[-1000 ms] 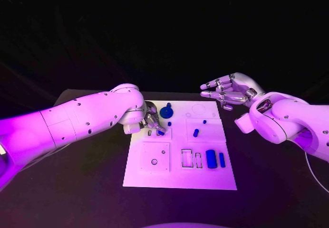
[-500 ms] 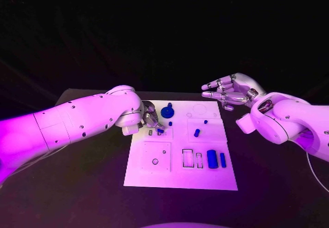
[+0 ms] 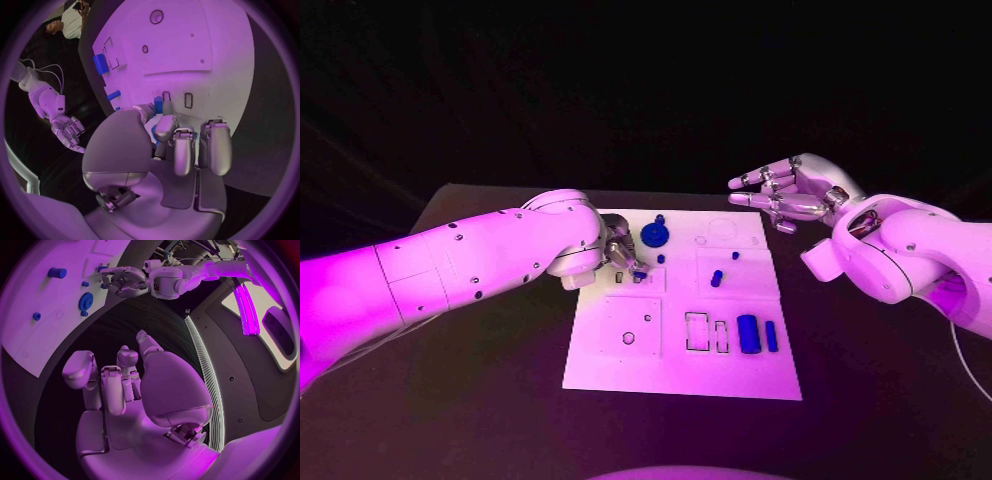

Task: Assemble the parts on the task board

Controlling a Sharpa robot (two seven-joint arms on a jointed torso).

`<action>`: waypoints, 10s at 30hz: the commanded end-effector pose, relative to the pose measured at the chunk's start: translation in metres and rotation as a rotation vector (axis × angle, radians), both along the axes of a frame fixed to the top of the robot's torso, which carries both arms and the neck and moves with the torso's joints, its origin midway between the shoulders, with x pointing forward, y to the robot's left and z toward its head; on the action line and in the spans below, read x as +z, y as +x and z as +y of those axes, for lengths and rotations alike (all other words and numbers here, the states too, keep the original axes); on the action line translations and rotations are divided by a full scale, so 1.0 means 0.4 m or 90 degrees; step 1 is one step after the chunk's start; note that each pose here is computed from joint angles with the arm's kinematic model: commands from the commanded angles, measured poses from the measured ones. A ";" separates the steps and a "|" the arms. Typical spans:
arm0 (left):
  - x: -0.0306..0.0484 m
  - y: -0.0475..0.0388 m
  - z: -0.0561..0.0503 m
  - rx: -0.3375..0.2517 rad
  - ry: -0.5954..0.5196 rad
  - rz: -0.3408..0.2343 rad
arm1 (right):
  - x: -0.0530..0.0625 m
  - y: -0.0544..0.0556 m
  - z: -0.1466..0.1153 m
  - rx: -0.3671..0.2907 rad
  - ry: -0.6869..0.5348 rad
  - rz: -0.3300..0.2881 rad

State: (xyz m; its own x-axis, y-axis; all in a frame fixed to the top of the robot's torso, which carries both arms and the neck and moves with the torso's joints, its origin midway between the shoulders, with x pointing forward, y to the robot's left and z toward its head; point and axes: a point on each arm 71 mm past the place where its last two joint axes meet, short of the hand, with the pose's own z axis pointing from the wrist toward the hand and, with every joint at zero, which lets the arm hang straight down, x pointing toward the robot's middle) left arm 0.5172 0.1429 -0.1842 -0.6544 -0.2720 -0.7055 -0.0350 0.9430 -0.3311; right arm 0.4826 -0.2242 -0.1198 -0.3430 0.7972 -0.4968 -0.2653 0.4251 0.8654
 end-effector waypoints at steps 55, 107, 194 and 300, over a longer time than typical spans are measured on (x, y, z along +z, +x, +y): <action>-0.024 -0.004 -0.005 -0.038 0.075 0.052 | -0.006 -0.005 0.011 0.022 0.013 0.022; 0.173 0.059 0.080 0.031 0.026 -0.029 | -0.007 0.001 -0.039 -0.019 0.006 0.019; 0.056 0.179 0.077 0.070 0.059 0.050 | -0.018 -0.010 0.015 0.056 0.003 0.048; -0.028 -0.005 0.105 -0.023 0.027 0.037 | -0.016 -0.002 -0.005 0.014 -0.001 0.008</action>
